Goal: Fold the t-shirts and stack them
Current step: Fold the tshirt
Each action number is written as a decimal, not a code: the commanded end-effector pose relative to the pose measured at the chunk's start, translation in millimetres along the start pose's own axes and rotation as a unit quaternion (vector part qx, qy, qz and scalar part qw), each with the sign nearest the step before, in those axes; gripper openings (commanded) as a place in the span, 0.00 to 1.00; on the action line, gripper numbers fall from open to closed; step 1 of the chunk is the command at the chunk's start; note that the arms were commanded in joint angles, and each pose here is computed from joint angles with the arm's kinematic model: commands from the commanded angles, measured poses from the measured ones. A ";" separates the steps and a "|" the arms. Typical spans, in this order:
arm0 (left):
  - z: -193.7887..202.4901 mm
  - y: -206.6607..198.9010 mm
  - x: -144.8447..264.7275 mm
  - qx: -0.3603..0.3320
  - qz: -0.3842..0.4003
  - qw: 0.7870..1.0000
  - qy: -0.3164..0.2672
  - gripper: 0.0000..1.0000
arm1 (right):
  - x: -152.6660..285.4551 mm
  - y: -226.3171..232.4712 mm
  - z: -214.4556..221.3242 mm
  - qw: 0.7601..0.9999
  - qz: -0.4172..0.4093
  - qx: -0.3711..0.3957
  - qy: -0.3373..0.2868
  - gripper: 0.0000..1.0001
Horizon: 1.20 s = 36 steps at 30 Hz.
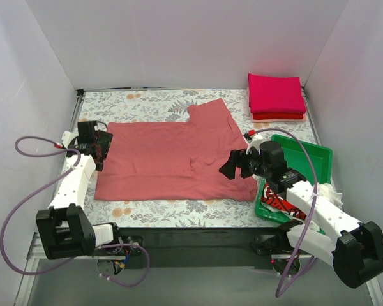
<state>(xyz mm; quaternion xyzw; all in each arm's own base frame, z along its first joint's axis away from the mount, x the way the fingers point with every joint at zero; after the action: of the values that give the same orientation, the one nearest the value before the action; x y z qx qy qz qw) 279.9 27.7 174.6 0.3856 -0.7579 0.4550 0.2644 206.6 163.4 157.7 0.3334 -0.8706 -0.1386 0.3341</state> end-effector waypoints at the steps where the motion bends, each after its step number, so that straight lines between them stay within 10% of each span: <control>1: -19.5 -35.6 -5.2 -0.036 0.015 0.999 -0.019 0.98 | 6.9 2.8 -28.8 0.998 0.030 0.011 -0.060 0.98; 13: -40.3 -133.6 -88.6 -0.121 -0.009 0.993 -0.005 0.98 | 17.5 -31.0 -17.8 0.984 0.148 0.027 -0.098 0.98; 36: -20.9 -142.3 -199.7 -0.178 -0.091 0.980 0.021 0.60 | 24.9 -41.1 -12.0 0.977 0.169 0.067 -0.113 0.98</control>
<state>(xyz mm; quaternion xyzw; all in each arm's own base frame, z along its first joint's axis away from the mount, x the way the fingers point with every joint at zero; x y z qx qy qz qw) 502.9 65.5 86.5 0.3836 -0.7719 0.3021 0.4071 216.9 117.5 157.7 0.1874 -0.9484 -0.0646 0.2475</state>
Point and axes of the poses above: each gripper's point midway between its finger pads, its own x axis back along the fingers, its own y axis along the line the jaws close on, z = x × y, the point moved 6 cm from there along x, back along the fingers
